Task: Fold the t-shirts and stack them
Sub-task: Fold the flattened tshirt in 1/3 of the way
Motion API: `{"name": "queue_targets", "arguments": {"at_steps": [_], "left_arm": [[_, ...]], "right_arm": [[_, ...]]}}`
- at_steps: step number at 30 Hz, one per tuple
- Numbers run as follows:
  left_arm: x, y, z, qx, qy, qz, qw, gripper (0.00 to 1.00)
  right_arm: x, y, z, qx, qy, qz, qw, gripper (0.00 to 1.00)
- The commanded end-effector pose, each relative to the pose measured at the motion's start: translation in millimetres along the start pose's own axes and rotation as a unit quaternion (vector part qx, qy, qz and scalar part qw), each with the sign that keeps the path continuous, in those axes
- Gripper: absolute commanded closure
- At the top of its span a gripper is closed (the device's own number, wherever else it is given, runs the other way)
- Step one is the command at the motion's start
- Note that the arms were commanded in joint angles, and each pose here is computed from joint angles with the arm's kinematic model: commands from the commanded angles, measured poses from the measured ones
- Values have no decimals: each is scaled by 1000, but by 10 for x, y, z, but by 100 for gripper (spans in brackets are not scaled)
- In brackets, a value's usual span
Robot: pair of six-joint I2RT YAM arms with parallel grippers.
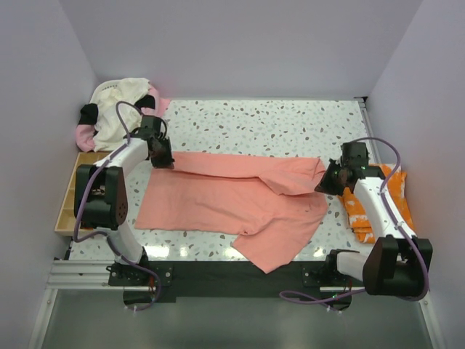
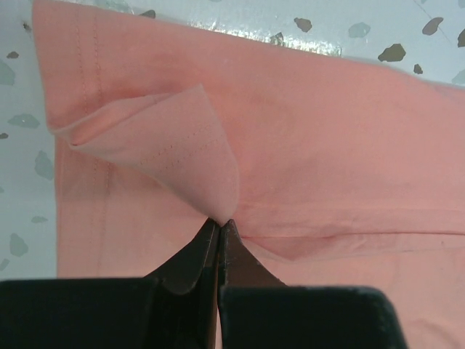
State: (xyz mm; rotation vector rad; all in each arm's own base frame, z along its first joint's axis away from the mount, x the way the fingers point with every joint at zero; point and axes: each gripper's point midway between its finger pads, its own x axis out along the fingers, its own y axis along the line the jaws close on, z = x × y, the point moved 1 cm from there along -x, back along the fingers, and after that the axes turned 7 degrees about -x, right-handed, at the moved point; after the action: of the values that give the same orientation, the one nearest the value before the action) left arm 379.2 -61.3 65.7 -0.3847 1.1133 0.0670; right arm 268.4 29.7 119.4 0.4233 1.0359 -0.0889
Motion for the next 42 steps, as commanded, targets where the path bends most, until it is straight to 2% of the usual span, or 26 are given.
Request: {"name": "queue_targets", "arguments": {"at_steps": [1, 2, 3, 4, 6, 8, 10, 13, 19, 20, 21, 25, 27, 33, 37, 42], "left_arm": [[-64, 60, -28, 13, -9, 5, 1000, 94], [-54, 78, -54, 12, -3, 9, 1000, 86], [-42, 110, -60, 12, -1, 18, 1000, 81], [-34, 122, -78, 9, 3, 21, 1000, 70], [-62, 164, -50, 9, -5, 35, 999, 59], [-143, 166, 35, 4, -25, 43, 999, 49], [-276, 187, 160, 0, -57, 57, 997, 45], [-421, 123, 319, -2, -92, 49, 995, 44], [-531, -189, 555, -8, -118, -20, 993, 44], [-516, -261, 597, -5, -126, -41, 991, 41], [-459, -381, 548, 7, -110, -79, 991, 36], [-124, -457, 415, -3, -54, -104, 993, 43], [40, -459, 315, -12, -30, -112, 993, 43], [328, -501, 204, -33, 11, -127, 991, 44], [437, -537, 326, -28, 21, -121, 992, 45], [650, -457, 420, -27, 27, -92, 995, 45]], "right_arm": [[-8, -71, -167, 2, 16, -8, 1000, 100], [0, -80, -160, 3, 15, -11, 1000, 91], [4, -89, -159, 2, 16, -14, 1000, 68], [-6, -83, -118, 2, 11, -14, 1000, 59], [-37, -75, -50, -3, 0, -17, 1000, 47], [-118, -58, 76, -8, -21, -21, 1000, 46], [-194, -10, 200, -13, -43, -16, 999, 45], [-248, 70, 344, -13, -72, -1, 997, 42], [-1, 180, 429, -8, -61, 31, 998, 42], [29, 190, 438, -6, -59, 34, 998, 42], [92, 200, 432, -4, -51, 37, 998, 42], [279, 277, 446, 3, -39, 62, 997, 42], [335, 335, 487, 6, -39, 78, 996, 42], [621, 380, 514, 6, -15, 88, 996, 42], [848, 416, 565, 1, 2, 96, 995, 43], [1173, 192, 601, 3, 29, 26, 999, 43]]}}
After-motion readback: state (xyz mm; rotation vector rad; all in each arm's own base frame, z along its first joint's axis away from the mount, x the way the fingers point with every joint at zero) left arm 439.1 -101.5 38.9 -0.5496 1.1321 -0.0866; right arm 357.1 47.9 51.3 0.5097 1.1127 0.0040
